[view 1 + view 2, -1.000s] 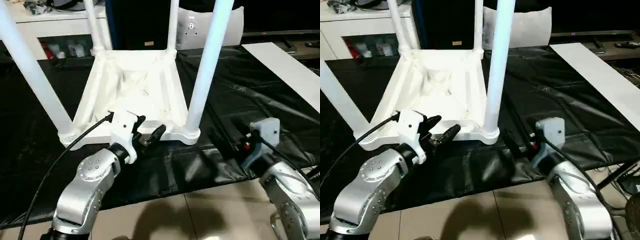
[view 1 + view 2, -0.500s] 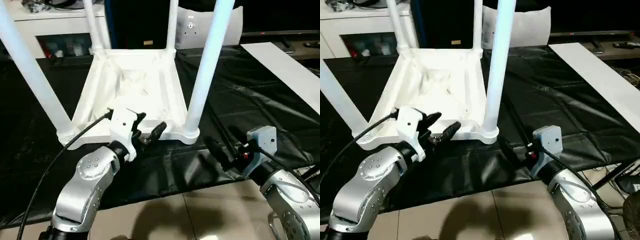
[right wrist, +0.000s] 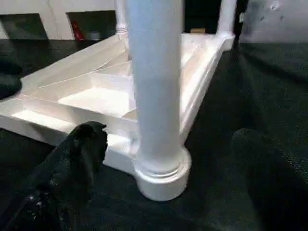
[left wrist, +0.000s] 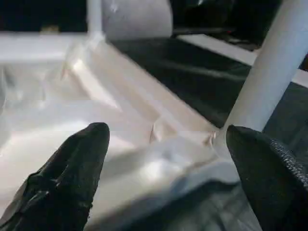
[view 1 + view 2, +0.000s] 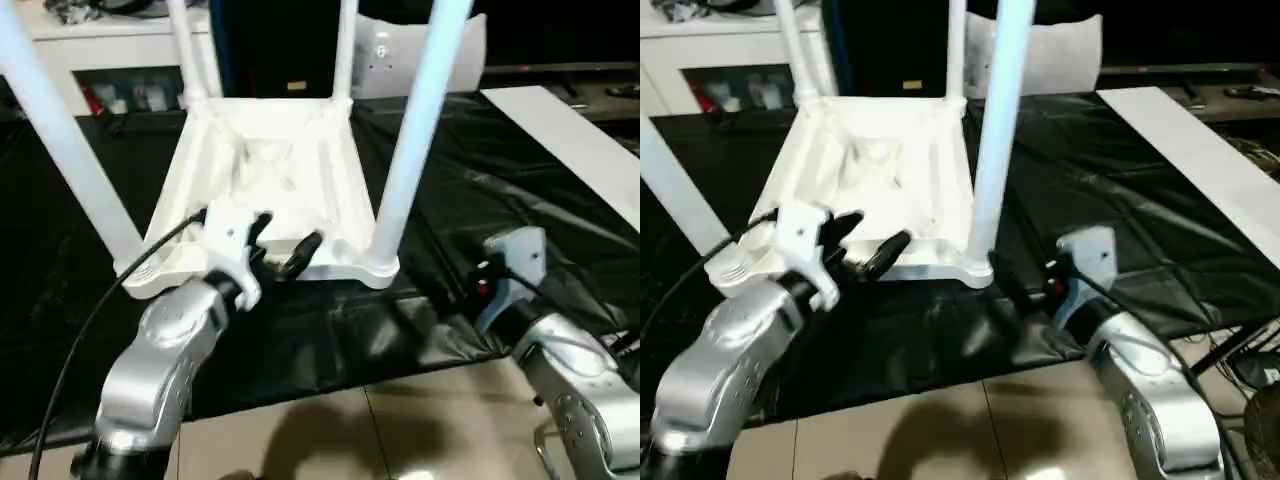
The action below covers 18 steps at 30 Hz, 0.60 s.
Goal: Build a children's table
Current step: Rotate leg to tighten
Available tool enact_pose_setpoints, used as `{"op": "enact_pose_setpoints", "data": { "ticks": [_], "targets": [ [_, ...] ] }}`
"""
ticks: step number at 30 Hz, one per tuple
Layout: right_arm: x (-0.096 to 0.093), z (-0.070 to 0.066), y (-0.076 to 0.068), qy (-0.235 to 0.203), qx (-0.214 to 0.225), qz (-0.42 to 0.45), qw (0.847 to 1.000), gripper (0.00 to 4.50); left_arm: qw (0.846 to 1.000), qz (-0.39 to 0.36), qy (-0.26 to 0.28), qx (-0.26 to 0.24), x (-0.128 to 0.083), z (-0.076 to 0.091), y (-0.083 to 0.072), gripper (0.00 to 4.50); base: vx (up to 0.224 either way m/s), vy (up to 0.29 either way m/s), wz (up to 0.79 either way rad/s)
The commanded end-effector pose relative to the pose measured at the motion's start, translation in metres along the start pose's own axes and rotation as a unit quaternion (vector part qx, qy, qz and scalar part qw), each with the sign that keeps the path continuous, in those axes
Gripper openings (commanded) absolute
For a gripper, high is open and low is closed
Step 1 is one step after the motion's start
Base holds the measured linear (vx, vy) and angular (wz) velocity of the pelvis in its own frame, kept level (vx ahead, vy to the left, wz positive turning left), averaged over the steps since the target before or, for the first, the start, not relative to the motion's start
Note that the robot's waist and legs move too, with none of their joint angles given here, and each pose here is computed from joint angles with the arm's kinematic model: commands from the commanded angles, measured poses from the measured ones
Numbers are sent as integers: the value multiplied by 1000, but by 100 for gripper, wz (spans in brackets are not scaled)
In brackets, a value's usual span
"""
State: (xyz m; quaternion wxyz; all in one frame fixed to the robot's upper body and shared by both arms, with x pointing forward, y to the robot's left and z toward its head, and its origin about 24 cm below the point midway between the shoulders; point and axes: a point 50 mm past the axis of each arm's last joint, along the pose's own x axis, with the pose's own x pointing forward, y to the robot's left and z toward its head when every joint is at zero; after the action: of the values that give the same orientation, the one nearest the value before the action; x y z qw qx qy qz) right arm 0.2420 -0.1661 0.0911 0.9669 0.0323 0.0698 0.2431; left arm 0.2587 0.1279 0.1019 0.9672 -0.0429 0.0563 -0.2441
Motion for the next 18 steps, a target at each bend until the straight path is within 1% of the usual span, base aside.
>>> {"op": "enact_pose_setpoints", "data": {
  "ticks": [1, 3, 4, 6, 9, 11, 14, 16, 18],
  "targets": [
    [0, 1, 2, -1, -3, 0, 1000, 450, 999, 12, -30, -7, -6, 11, 0, 440, 0, 0, 0],
    [1, -2, 4, -1, 2, -5, 1000, 450, 999, 30, -28, 0, -11, 10, 2, 440, 0, 0, 0],
    [2, -3, 6, -3, 17, -11, 1000, 450, 999, 32, -23, 16, -14, 8, 3, 440, 0, 0, 0],
    [2, -4, 8, -2, 33, -17, 999, 450, 999, 37, -17, 25, -18, 7, 5, 440, 0, 0, 0],
    [-5, -6, 12, 2, 33, -19, 999, 450, 998, 52, -19, 6, -22, 5, 6, 440, 0, 0, 0],
    [-12, -9, 12, 5, 35, -27, 999, 450, 999, 50, -16, 8, -18, 5, 4, 440, 0, 0, 0],
    [-16, -7, 13, 6, 31, -34, 999, 450, 999, 36, -26, 11, -13, 9, 1, 440, 0, 0, 0],
    [-19, -7, 12, -1, 23, -35, 999, 450, 999, 35, -28, 11, -11, 7, 1, 440, 0, 0, 0],
    [-21, -5, 9, -12, 30, -46, 998, 450, 999, 34, -30, 14, -10, 7, 1, 440, 0, 0, 0]
  ]
}}
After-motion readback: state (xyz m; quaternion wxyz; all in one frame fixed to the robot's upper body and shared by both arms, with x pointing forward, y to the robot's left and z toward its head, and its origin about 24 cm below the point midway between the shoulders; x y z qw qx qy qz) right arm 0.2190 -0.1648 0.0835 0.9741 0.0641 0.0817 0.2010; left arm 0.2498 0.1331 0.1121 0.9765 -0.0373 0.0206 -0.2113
